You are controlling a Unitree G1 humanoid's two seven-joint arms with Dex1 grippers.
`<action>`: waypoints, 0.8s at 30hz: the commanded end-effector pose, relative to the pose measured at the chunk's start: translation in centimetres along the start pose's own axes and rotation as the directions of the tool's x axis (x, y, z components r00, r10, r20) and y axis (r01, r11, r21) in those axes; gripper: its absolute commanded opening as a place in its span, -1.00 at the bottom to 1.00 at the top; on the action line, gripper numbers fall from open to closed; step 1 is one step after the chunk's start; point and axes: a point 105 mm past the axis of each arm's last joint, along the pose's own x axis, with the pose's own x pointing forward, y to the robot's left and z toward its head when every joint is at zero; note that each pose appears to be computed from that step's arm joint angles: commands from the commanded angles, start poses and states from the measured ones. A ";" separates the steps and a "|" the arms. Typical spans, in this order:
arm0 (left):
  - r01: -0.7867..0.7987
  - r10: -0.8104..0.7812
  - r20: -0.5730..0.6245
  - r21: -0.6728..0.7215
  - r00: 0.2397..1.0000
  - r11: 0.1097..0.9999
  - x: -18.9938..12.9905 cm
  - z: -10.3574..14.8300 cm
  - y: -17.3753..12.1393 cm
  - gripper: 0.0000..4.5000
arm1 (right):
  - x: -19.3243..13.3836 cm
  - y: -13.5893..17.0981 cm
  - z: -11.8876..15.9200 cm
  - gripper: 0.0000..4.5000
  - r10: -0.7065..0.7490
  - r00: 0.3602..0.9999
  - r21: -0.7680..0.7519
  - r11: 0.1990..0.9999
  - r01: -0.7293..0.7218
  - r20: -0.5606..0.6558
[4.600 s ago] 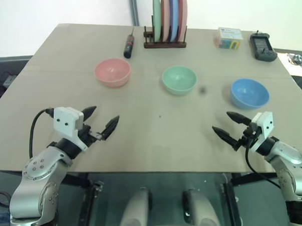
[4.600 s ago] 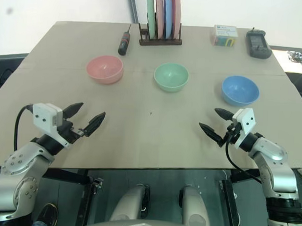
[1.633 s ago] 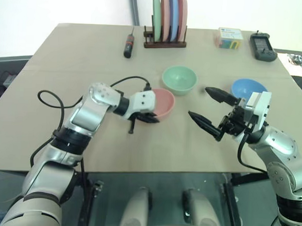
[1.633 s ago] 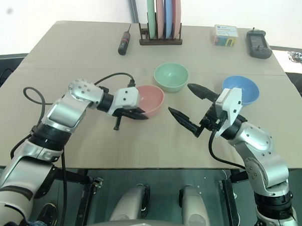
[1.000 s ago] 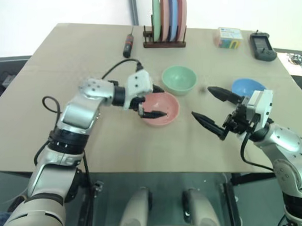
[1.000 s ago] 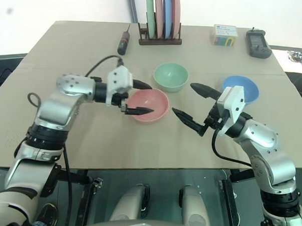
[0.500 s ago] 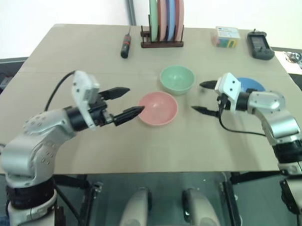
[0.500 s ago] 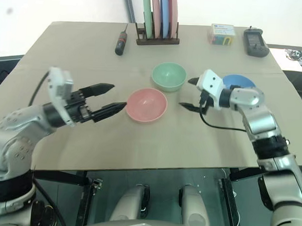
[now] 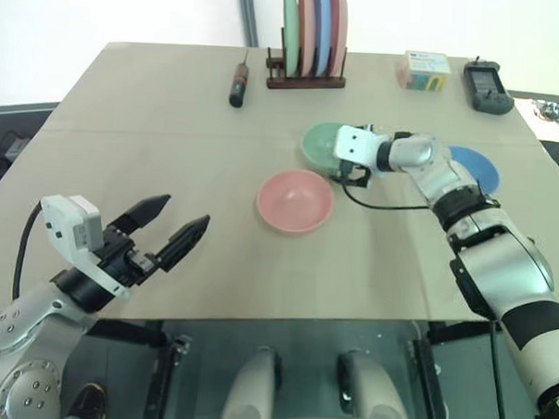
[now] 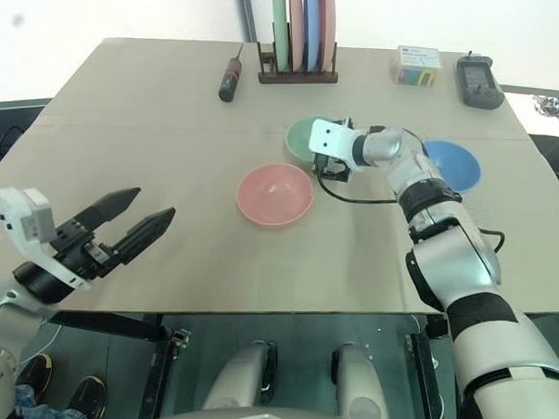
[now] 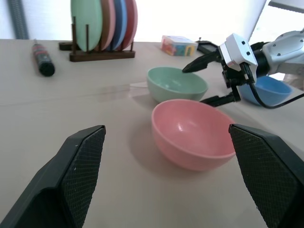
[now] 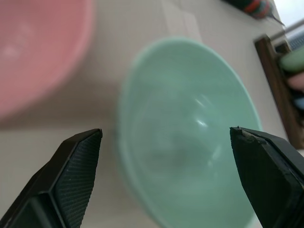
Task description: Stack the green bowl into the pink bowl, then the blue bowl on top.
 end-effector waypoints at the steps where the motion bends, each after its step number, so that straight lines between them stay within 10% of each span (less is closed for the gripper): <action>1: 0.015 -0.018 0.055 0.052 0.998 0.999 -0.1 1.4 -1.0 0.98 | 0.4 -0.5 0.7 0.89 -0.013 1.000 -0.035 0.999 0.013 -0.012; 12: -0.004 0.002 0.032 0.049 0.999 0.999 -0.4 0.8 -0.9 1.00 | 0.9 0.7 0.9 -0.98 0.056 0.998 -0.039 0.998 -0.056 -0.019; 24: 0.037 -0.037 0.009 0.055 0.999 0.998 0.0 0.5 -0.5 1.00 | -2.4 -2.1 8.0 -0.98 0.161 0.941 -0.025 0.987 -0.161 0.297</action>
